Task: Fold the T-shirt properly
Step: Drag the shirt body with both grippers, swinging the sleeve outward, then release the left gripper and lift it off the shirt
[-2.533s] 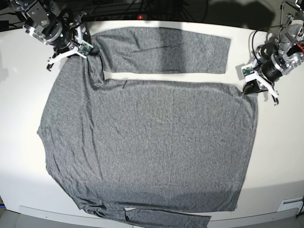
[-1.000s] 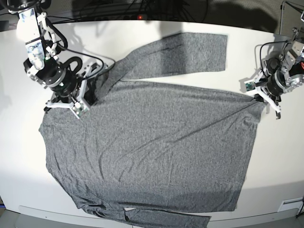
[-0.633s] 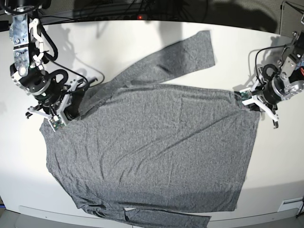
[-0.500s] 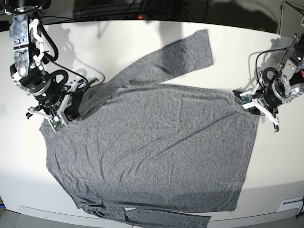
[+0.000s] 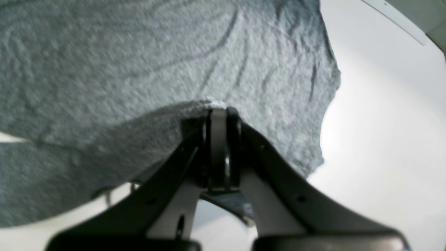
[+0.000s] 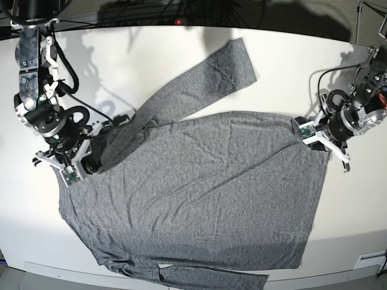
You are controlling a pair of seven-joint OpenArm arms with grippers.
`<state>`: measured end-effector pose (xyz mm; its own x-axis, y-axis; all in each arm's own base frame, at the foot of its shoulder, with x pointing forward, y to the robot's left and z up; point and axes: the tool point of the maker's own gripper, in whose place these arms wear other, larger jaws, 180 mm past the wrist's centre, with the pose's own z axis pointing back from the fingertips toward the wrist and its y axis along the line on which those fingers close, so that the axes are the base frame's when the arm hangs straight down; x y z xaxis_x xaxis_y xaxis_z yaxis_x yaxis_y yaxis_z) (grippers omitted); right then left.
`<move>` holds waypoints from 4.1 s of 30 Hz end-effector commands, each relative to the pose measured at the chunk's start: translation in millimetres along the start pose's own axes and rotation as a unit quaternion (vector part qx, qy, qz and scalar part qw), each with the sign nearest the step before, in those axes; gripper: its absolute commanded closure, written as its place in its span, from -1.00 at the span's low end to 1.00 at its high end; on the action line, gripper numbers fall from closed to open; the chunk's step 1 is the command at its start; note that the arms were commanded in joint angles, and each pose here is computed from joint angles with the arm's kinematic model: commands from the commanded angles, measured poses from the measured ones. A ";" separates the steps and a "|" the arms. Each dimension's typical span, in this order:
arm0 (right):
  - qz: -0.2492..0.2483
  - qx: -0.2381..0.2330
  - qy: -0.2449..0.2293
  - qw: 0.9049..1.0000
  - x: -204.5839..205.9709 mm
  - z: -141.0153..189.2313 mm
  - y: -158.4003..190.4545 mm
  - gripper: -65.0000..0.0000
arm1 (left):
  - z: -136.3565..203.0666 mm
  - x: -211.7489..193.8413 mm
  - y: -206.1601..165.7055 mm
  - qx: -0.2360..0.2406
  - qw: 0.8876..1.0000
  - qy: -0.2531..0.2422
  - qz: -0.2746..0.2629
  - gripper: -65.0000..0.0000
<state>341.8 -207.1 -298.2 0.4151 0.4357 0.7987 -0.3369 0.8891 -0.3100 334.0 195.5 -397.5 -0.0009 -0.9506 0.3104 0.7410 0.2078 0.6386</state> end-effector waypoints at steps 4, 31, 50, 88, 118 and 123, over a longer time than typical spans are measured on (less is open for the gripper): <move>-0.007 -0.019 -0.019 1.000 14.3 -9.4 -19.8 1.00 | 0.4 -2.3 30.0 0.033 0.999 0.002 -0.003 1.00; -0.106 -0.058 0.039 0.992 -14.2 -82.0 -91.0 1.00 | -51.8 16.6 100.4 0.110 0.985 -0.061 0.117 1.00; -0.108 -0.079 0.028 0.991 3.1 -93.9 -116.1 1.00 | -60.7 -5.4 120.6 0.120 0.983 -0.034 0.136 1.00; -0.135 -0.078 0.025 0.987 -2.0 -127.3 -113.4 1.00 | -63.9 22.1 140.7 0.176 0.965 -0.073 0.182 1.00; -0.121 -0.102 -0.004 0.987 25.4 -139.4 -118.1 1.00 | -97.2 7.1 142.9 0.173 0.953 -0.082 0.236 1.00; -0.085 -0.114 0.003 0.990 23.8 -138.0 -123.1 0.93 | -97.1 7.2 143.0 0.174 0.953 -0.082 0.236 1.00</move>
<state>493.8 -278.5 -344.6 0.5243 0.2744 0.8061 -0.0957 0.9596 -0.2645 488.5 192.7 -398.5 0.1996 -0.6969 0.6888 0.4623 0.6868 0.5609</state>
